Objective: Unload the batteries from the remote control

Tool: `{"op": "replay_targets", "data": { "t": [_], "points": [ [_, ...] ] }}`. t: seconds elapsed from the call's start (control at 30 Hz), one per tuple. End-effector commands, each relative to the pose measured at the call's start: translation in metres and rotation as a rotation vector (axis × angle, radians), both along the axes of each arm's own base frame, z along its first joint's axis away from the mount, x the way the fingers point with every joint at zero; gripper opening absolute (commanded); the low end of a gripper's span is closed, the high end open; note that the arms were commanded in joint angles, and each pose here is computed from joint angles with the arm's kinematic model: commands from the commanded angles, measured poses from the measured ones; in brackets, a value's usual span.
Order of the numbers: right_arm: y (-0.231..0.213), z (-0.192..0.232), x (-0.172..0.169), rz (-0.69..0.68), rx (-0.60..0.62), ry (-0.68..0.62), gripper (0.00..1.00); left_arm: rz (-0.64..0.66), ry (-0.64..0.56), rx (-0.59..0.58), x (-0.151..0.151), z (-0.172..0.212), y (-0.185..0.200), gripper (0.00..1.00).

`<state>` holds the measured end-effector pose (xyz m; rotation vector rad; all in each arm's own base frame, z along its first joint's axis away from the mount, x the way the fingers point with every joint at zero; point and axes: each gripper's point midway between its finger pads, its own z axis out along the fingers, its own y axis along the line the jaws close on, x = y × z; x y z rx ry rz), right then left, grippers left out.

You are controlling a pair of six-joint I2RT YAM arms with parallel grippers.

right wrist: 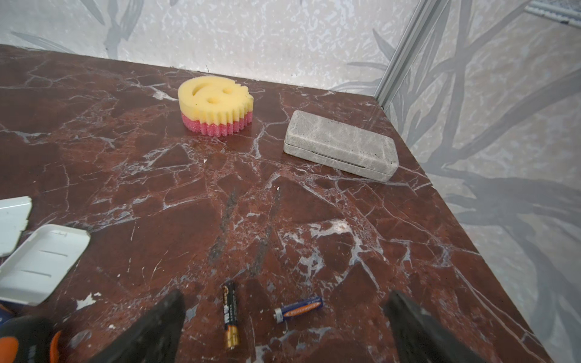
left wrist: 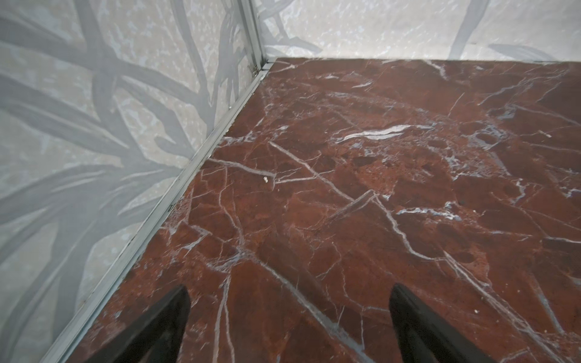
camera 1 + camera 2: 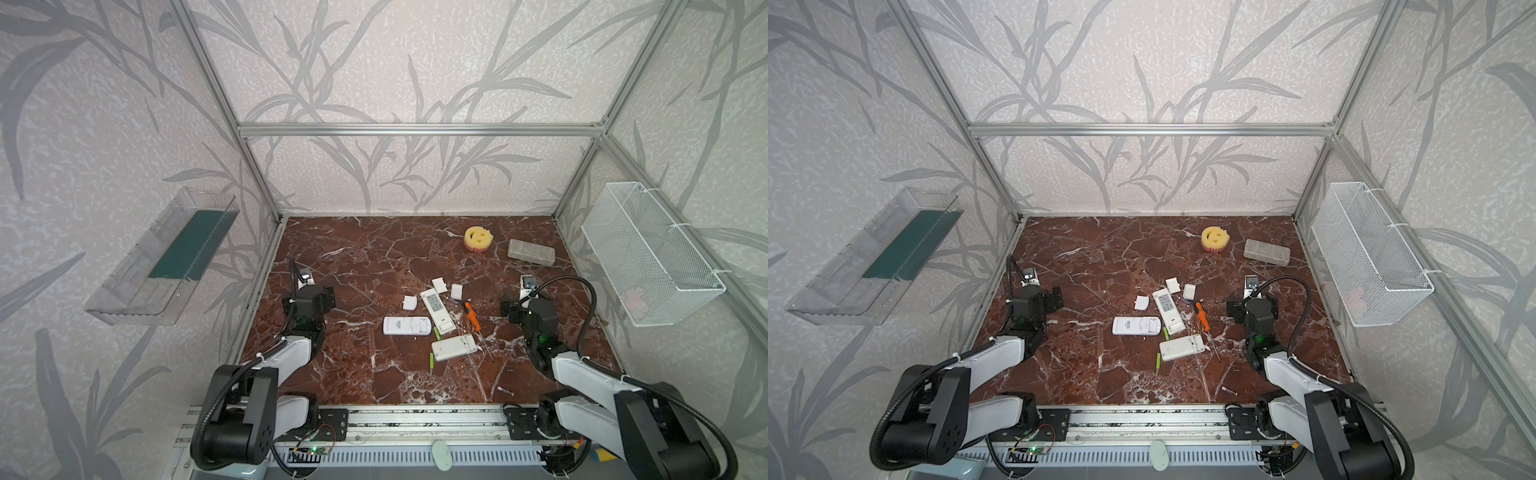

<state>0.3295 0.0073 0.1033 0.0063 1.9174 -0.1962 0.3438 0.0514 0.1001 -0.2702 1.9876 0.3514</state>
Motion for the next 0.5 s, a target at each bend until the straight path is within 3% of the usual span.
{"op": "replay_targets", "data": {
  "t": [0.0, 0.3, 0.47],
  "points": [
    [0.007, 0.042, 0.020, 0.041, 0.051, -0.229, 0.99, -0.067, -0.195, 0.004, 0.021, 0.029, -0.008, 0.99],
    [0.011, 0.015, 0.035, 0.078, 0.021, -0.221, 0.99, -0.127, -0.246, 0.017, 0.035, 0.009, -0.017, 0.99],
    [0.007, -0.001, 0.047, 0.043, 0.018, -0.150, 0.99, -0.095, -0.153, 0.010, 0.046, 0.000, -0.012, 0.99]
  ]
}}
